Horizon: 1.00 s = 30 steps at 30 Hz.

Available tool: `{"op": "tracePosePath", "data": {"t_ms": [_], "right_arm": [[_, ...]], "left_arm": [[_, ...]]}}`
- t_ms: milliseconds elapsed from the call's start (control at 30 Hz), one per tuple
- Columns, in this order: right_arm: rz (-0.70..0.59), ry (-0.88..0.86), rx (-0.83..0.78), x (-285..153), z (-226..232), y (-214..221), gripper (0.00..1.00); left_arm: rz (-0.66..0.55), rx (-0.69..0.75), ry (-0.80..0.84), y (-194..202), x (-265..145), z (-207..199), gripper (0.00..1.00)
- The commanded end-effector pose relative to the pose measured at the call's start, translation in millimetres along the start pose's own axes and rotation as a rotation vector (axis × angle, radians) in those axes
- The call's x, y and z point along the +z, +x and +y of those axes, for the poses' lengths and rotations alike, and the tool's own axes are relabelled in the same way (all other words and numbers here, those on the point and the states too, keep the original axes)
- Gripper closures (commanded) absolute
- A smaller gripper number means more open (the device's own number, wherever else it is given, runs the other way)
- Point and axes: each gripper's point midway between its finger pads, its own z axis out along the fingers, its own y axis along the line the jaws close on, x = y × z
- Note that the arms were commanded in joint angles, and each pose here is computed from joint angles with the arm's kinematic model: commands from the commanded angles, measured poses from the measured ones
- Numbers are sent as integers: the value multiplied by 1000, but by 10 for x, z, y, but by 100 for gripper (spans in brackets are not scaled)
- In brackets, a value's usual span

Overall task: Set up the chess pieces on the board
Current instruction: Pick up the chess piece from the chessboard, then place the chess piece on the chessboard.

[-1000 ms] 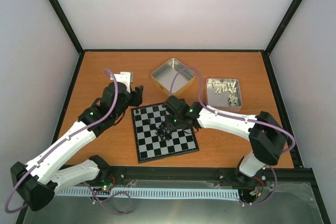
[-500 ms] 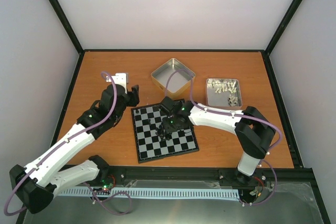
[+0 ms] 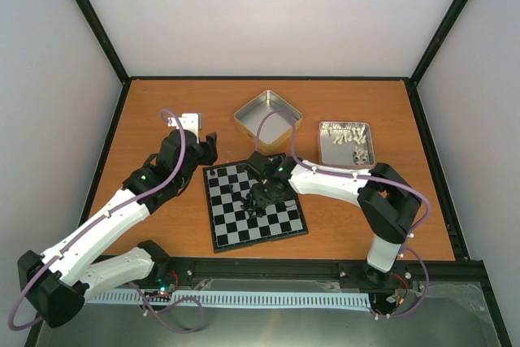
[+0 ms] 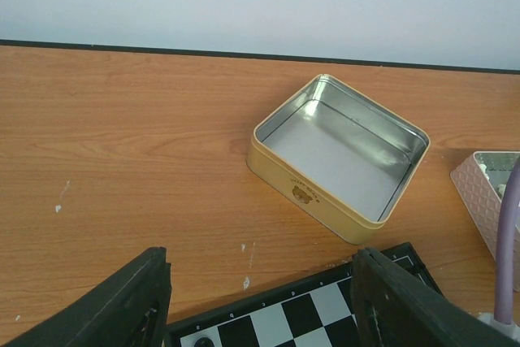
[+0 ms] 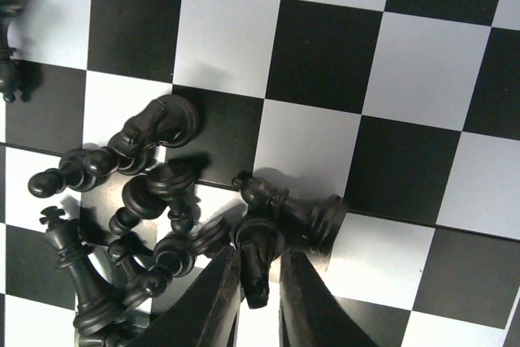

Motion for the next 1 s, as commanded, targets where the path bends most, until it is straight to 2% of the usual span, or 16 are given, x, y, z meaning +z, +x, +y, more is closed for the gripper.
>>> {"op": "tracePosePath", "data": {"t_ms": [0, 133, 233, 400, 533, 667, 800, 967], "right_arm": [[-8, 10, -13, 7, 31, -46, 87], [-11, 2, -13, -26, 50, -62, 95], [-35, -22, -12, -135, 86, -106, 97], [-84, -77, -21, -404, 166, -202, 97], [-165, -46, 24, -553, 111, -385, 97], [-222, 15, 88, -552, -15, -609, 96], [-265, 38, 144, -531, -136, -831, 97], [-271, 77, 138, -413, -236, -1065, 96]], "left_arm": [[-24, -23, -8, -72, -3, 23, 38], [-28, -27, -19, -76, -14, 50, 38], [-32, -29, -22, -79, -21, 56, 38], [-36, -34, -30, -88, -25, 72, 38], [-47, -50, -63, -103, -46, 139, 38], [-50, -83, -162, -119, -105, 321, 38], [-80, -99, -152, -195, -224, 351, 37], [-111, -90, -133, -261, -376, 380, 34]]}}
